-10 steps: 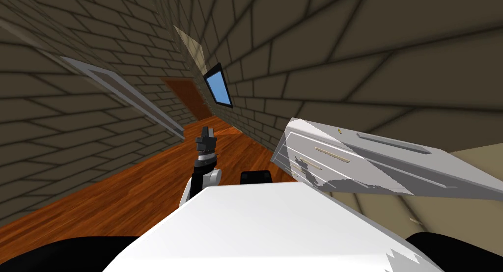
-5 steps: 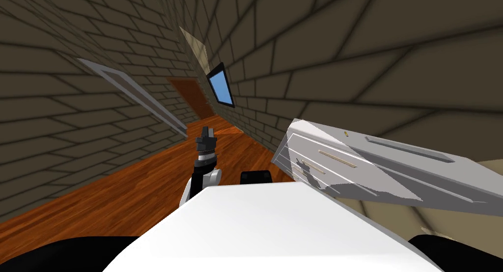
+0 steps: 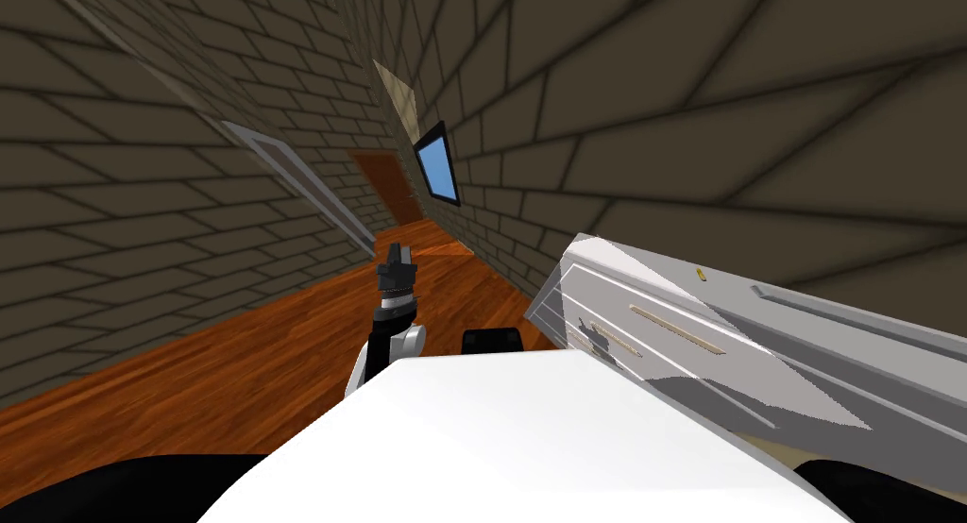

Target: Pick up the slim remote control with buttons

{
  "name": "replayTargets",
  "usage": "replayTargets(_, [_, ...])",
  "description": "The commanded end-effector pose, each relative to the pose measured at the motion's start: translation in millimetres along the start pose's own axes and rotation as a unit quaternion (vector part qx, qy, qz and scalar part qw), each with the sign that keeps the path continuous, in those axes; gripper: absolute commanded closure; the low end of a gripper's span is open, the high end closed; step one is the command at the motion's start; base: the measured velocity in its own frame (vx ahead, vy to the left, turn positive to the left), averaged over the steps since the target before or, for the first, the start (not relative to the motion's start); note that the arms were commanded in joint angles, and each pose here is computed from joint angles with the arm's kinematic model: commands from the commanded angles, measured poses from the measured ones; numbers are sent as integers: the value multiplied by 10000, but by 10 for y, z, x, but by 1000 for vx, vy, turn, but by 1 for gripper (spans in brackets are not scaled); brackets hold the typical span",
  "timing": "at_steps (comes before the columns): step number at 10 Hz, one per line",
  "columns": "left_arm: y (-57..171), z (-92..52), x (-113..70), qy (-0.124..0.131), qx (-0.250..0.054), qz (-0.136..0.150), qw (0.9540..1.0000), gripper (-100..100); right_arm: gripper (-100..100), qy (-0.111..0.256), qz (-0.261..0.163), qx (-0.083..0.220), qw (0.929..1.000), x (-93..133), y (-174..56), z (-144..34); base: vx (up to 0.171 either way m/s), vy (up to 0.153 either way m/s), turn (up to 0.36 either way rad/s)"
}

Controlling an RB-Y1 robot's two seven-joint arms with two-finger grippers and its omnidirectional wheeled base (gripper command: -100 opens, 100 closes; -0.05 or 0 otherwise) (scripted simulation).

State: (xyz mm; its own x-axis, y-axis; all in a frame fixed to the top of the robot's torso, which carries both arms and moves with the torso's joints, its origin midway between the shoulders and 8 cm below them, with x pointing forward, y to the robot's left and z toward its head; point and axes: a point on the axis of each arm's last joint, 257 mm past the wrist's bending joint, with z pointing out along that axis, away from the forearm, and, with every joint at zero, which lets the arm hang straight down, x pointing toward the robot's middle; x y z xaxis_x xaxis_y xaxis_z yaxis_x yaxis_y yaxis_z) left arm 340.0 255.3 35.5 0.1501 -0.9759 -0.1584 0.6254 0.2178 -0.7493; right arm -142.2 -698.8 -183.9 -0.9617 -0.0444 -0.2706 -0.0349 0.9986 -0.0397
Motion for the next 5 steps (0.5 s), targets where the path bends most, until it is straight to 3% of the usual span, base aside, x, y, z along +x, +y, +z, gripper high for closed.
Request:
replayTargets(1, [0,0,0,0,0,0,10000,0,-100,129,-80,65,9999,27,-59,-127,35,-78,124])
replayTargets(3, [0,0,0,0,0,0,10000,0,-100,530,-407,186,9976,68,-213,-447,46,-130,305])
replayTargets(5, [1,-1,-1,0,-1,1,10000,0,-100,707,-555,248,9956,74,-288,-590,58,-131,118])
